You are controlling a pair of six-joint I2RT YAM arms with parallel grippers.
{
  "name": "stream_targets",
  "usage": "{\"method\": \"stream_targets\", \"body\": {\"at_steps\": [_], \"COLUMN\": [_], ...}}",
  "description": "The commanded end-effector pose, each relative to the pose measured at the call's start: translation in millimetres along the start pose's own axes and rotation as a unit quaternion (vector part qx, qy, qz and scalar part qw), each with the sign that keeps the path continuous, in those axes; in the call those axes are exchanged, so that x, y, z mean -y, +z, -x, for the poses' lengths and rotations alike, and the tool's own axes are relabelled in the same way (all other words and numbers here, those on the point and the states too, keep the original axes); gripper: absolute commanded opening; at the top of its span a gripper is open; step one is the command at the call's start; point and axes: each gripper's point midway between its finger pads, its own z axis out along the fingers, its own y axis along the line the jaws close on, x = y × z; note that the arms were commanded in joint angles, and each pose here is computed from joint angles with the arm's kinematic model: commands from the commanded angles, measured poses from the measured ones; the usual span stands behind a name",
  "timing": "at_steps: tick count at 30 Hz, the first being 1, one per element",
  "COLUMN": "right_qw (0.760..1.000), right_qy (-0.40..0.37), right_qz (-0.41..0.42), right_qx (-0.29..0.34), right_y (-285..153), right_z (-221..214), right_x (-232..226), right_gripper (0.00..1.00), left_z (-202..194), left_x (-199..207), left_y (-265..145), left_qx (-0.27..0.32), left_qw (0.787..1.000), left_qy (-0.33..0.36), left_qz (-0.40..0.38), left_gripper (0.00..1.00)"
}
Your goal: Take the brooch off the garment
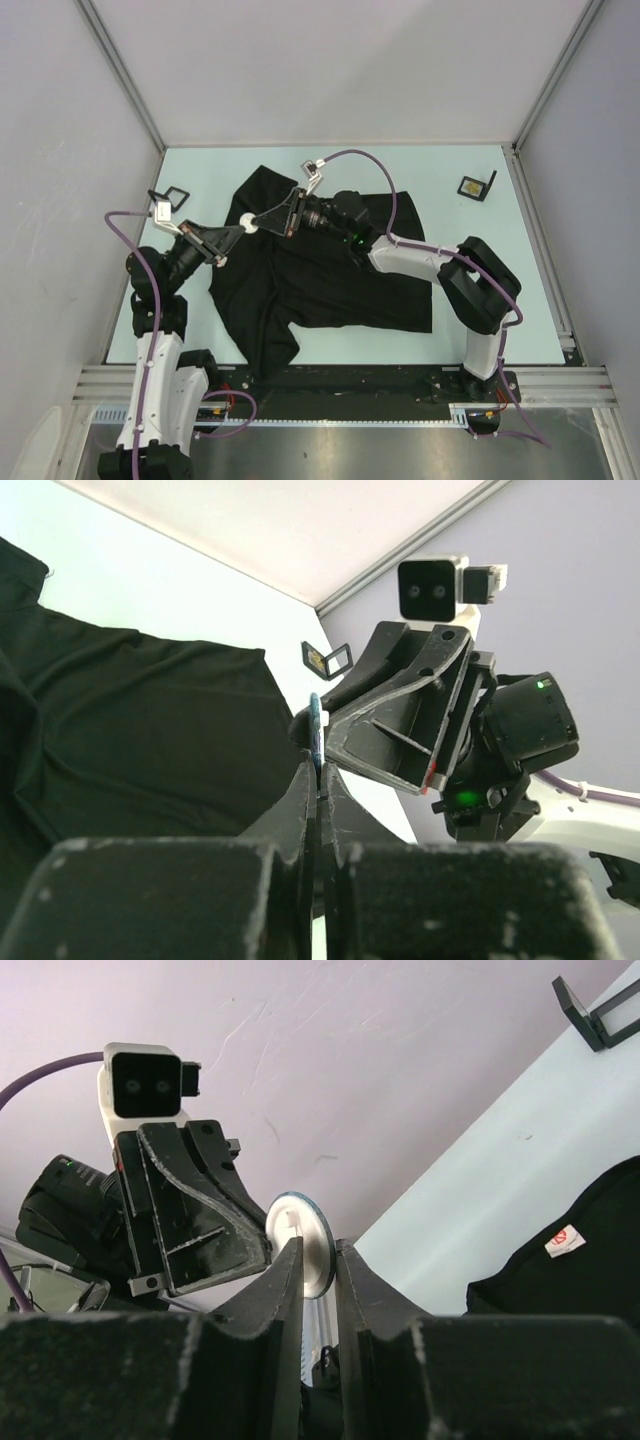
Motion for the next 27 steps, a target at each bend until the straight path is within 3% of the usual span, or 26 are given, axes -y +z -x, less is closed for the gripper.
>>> {"method": "stream_targets", "body": {"at_steps": [1, 9, 15, 18, 21, 25, 27], "right_qw": [0.998, 0.998, 0.998, 0.997, 0.993, 0.983, 0.975], "right_qy": [-0.001, -0.007, -0.028, -0.042, -0.069, -0.108, -0.126], "right_qz": [-0.062, -0.047, -0.039, -0.049, -0.075, -0.136, -0.166], "right_qx": [0.029, 0.032, 0.04, 0.05, 0.061, 0.065, 0.073], "right_y": [-7.7, -9.0, -15.4, -23.3, -32.3, -48.1, -58.3], "right_z": [3.7, 5.6, 13.9, 24.7, 37.4, 53.2, 66.3], "right_x": [31.7, 24.5, 14.6, 16.4, 24.8, 50.8, 66.5], "right_gripper": [0.21, 0.31, 0.44, 0.46, 0.47, 0.48, 0.48], "left_z": [2.8, 6.0, 13.0, 16.2, 30.3, 64.1, 85.6], "left_x": [31.4, 17.6, -12.7, -29.1, -49.6, -79.4, -103.0], "left_y": [-5.5, -3.1, 0.5, 2.6, 2.8, 1.5, 4.7], "left_qx": [0.003, 0.011, 0.001, -0.02, -0.022, -0.025, -0.021], "left_qw": [0.999, 1.0, 0.996, 0.991, 0.979, 0.946, 0.92], "left_qy": [0.012, 0.003, 0.026, 0.038, 0.056, 0.097, 0.117], "left_qz": [-0.047, -0.011, 0.08, 0.128, 0.197, 0.307, 0.373], "left_gripper": [0.0, 0.0, 0.0, 0.0, 0.0, 0.0, 0.0]}}
